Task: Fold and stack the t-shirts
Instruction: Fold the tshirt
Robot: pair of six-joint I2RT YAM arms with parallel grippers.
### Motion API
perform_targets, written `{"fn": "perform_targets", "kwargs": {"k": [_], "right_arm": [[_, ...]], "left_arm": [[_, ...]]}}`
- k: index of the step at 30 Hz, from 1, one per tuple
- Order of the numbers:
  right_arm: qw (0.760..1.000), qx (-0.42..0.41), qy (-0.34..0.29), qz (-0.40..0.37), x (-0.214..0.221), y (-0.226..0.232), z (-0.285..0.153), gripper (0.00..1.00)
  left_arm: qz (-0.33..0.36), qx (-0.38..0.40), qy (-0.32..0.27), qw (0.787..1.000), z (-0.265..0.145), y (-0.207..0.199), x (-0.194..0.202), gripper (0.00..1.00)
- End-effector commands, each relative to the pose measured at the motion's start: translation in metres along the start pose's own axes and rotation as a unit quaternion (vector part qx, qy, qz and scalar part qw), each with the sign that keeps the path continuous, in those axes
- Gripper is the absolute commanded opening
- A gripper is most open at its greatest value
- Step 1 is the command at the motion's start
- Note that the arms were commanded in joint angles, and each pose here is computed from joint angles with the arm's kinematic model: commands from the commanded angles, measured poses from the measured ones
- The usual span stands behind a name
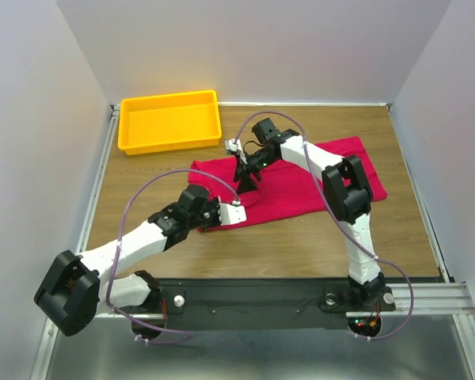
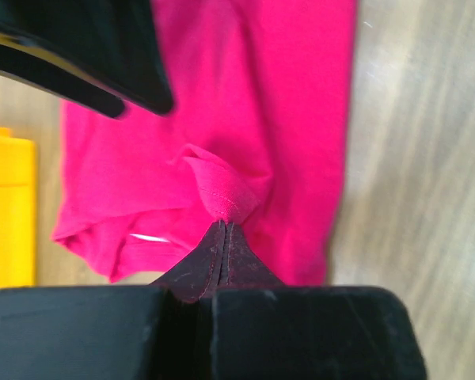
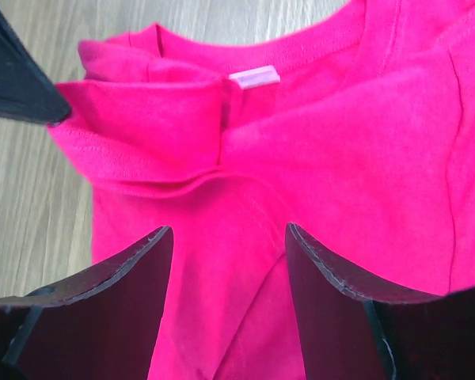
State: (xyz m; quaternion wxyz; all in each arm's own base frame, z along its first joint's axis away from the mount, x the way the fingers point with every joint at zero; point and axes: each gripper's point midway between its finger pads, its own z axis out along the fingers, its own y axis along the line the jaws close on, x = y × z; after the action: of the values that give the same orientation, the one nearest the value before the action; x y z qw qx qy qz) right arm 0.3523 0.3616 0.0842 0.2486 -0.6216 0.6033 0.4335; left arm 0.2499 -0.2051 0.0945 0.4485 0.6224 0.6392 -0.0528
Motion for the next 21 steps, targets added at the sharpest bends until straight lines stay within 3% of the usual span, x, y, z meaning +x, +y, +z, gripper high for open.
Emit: {"fn": "perform_targets", "kwargs": {"k": [1,2,4,7,8,13,15,18,21], "right_arm": [[0.998,0.040,0.001,-0.055,-0.032,0.005,-0.025,0.64],[0.998,0.042,0.005,-0.053,-0.031,0.008,-0.026,0.64],[0.998,0.045,0.012,-0.051,-0.027,0.014,-0.029,0.64],[0.998,0.040,0.017,-0.047,-0.019,0.022,-0.029,0.64],[0.998,0.036,0.017,-0.046,-0.017,0.024,-0.029,0.64],[0.999,0.028,0.009,-0.029,-0.018,0.023,-0.024,0.64],[1.000,0.024,0.007,-0.010,-0.016,0.020,-0.019,0.63],[1.000,0.029,0.009,-0.003,-0.018,0.008,-0.013,0.63],[0.997,0.062,0.032,0.027,-0.011,-0.018,-0.007,0.63]], "left_arm": [[-0.012,0.026,0.031,0.999,-0.007,-0.004,-0.001,0.01],[-0.013,0.021,0.037,0.999,-0.008,-0.001,-0.001,0.02],[-0.021,0.023,0.048,0.998,-0.013,-0.002,0.001,0.13],[-0.031,0.029,0.050,0.998,-0.021,-0.005,-0.001,0.44],[-0.040,0.026,0.051,0.998,-0.024,-0.005,-0.002,0.64],[-0.074,-0.052,0.007,0.996,-0.050,0.026,-0.030,0.66],[-0.103,-0.122,-0.035,0.987,-0.071,0.052,-0.049,0.68],[-0.144,-0.226,-0.083,0.960,-0.103,0.085,-0.061,0.72],[-0.239,-0.306,-0.118,0.914,-0.131,0.106,-0.062,0.78]]}}
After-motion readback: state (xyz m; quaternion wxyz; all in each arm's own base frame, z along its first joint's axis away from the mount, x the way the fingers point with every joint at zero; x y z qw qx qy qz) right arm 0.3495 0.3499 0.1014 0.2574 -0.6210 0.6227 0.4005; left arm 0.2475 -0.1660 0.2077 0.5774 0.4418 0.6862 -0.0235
